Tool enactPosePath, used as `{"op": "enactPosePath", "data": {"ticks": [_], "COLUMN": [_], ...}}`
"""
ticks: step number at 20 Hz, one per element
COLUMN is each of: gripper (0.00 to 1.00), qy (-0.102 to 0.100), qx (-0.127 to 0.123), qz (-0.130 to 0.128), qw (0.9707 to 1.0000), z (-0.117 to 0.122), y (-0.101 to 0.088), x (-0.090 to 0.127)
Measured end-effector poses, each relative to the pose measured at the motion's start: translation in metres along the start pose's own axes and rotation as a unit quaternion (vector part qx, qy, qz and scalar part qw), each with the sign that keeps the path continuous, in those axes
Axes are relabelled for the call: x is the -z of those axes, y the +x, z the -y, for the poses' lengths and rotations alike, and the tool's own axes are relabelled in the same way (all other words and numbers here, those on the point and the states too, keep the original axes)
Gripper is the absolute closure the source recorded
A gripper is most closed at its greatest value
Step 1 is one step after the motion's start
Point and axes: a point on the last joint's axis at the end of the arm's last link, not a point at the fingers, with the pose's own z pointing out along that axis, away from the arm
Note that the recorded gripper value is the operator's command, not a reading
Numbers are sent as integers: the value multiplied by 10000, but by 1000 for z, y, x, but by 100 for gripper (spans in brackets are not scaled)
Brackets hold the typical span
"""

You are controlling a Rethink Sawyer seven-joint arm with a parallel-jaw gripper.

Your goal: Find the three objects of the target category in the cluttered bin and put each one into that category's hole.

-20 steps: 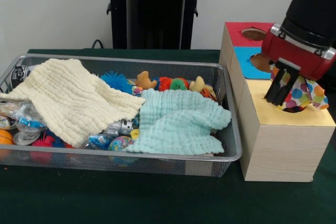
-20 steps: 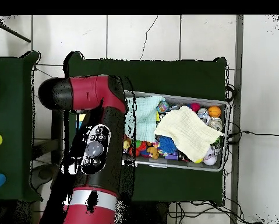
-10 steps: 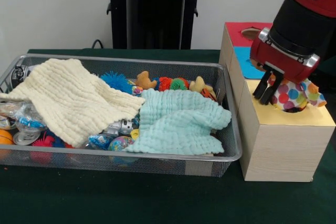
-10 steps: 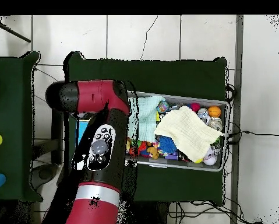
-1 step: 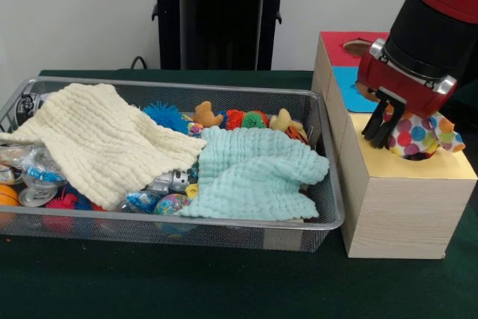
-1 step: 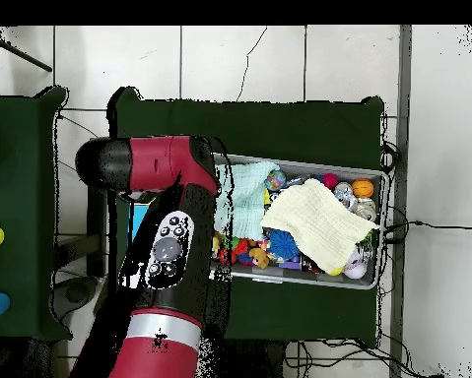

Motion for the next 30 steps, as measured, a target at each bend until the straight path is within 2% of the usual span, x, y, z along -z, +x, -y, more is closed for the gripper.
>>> {"op": "enactPosePath", "data": {"ticks": [2, 5, 11, 15, 18, 24, 30], "gripper": [100, 100, 100, 100, 100, 100, 100], "qy": [-3, -68, -213, -314, -428, -557, -545], "qx": [35, 147, 303, 369, 409, 427, 440], "qz": [29, 136, 286, 431, 633, 807, 814], "qw": [10000, 9998, 9989, 9979, 9962, 9943, 9942], "z": [-3, -16, -35, -45, -53, -62, -63], "y": [4, 14, 27, 25, 16, 6, 6], "x": [3, 19, 58, 83, 102, 118, 115]}}
